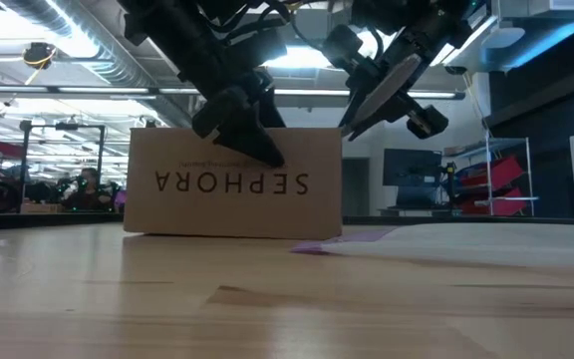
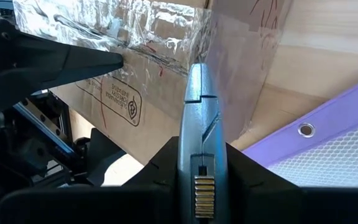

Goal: Unpack boxes
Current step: Open the cardboard box using the cutter

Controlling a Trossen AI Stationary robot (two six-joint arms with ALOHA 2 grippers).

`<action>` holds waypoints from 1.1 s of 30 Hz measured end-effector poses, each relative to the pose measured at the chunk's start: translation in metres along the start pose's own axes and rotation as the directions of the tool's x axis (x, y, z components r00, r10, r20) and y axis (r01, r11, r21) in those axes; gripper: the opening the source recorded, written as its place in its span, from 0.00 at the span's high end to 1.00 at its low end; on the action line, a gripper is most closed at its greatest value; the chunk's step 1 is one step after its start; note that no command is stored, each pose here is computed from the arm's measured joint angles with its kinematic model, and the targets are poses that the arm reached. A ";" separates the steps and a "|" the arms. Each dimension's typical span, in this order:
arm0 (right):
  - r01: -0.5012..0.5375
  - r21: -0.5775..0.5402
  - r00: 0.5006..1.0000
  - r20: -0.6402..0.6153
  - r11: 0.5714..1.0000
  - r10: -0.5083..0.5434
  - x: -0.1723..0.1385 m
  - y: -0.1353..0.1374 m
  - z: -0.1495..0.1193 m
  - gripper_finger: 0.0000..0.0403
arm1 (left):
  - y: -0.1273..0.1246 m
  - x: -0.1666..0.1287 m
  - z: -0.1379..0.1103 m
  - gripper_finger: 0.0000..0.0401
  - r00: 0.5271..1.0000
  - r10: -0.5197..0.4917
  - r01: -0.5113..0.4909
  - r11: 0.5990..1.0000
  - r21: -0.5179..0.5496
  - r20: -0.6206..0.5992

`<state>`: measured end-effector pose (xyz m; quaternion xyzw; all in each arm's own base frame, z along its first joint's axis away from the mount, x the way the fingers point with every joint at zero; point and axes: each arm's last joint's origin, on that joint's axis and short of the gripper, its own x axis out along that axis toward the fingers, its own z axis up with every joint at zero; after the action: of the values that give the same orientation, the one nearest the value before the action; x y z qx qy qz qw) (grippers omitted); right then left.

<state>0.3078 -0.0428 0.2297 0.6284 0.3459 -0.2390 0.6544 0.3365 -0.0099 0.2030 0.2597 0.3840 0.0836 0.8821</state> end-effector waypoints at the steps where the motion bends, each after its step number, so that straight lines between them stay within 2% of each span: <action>1: -0.002 0.000 1.000 -0.005 1.000 0.002 0.000 0.000 0.000 0.87 | 0.000 0.000 0.000 0.00 1.000 -0.001 0.001 1.000 0.002 0.000; 18: -0.008 0.032 0.998 -0.062 0.999 0.010 0.001 0.000 -0.002 0.87 | 0.001 0.000 0.003 0.00 1.000 0.005 -0.005 1.000 0.002 0.030; 33: -0.006 0.053 0.997 -0.075 0.999 0.010 0.001 0.000 -0.003 0.87 | 0.005 -0.001 0.011 0.00 0.993 0.042 -0.047 0.998 0.033 0.114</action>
<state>0.3077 -0.0402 0.2288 0.6553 0.3616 -0.2216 0.6251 0.3446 -0.0108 0.2123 0.2883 0.3289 0.0815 0.8956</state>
